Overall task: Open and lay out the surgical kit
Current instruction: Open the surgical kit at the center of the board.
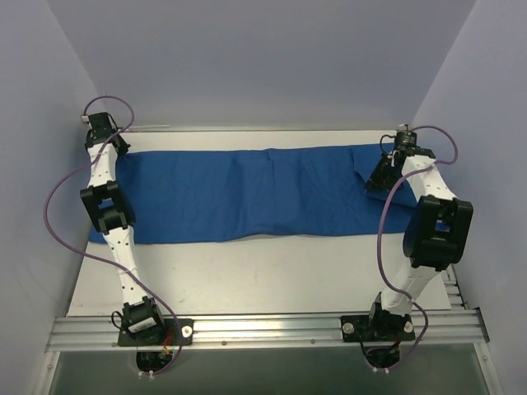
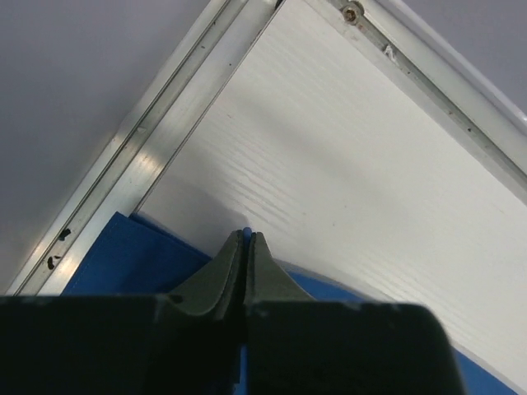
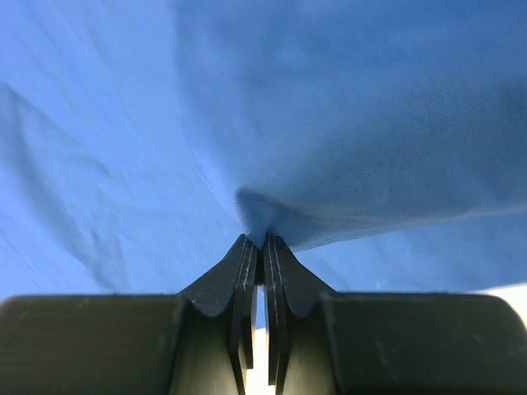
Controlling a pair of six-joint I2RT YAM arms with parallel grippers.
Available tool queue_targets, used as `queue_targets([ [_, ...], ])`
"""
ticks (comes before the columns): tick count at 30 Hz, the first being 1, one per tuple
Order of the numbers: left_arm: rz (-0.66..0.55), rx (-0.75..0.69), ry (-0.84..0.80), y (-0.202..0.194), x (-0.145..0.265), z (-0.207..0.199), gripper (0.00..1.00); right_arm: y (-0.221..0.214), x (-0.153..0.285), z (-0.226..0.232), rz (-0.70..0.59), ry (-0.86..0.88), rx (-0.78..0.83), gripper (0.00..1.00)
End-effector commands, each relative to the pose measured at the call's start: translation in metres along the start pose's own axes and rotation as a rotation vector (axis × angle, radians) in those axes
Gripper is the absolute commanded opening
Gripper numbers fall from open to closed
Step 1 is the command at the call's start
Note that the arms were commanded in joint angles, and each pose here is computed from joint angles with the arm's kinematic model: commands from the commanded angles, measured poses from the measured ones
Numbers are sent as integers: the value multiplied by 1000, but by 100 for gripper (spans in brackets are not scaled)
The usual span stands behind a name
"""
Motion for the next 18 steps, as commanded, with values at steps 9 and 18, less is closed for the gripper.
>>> queue_targets([
  [9, -221, 29, -85, 107, 134, -31, 2, 73, -10, 57, -89, 2, -44, 0],
  [18, -136, 78, -216, 101, 173, -47, 2, 121, 24, 39, -193, 17, -76, 0],
])
Point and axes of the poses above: each gripper's point midway between its finger pads, its own x axis back along the fingers, its own z axis along the line the jaws close on, y = z × x, the point moved 5 cm from there along x, back along the fingers, and after that the axes turned 14 degrees about -x, right-handed, at the moved point
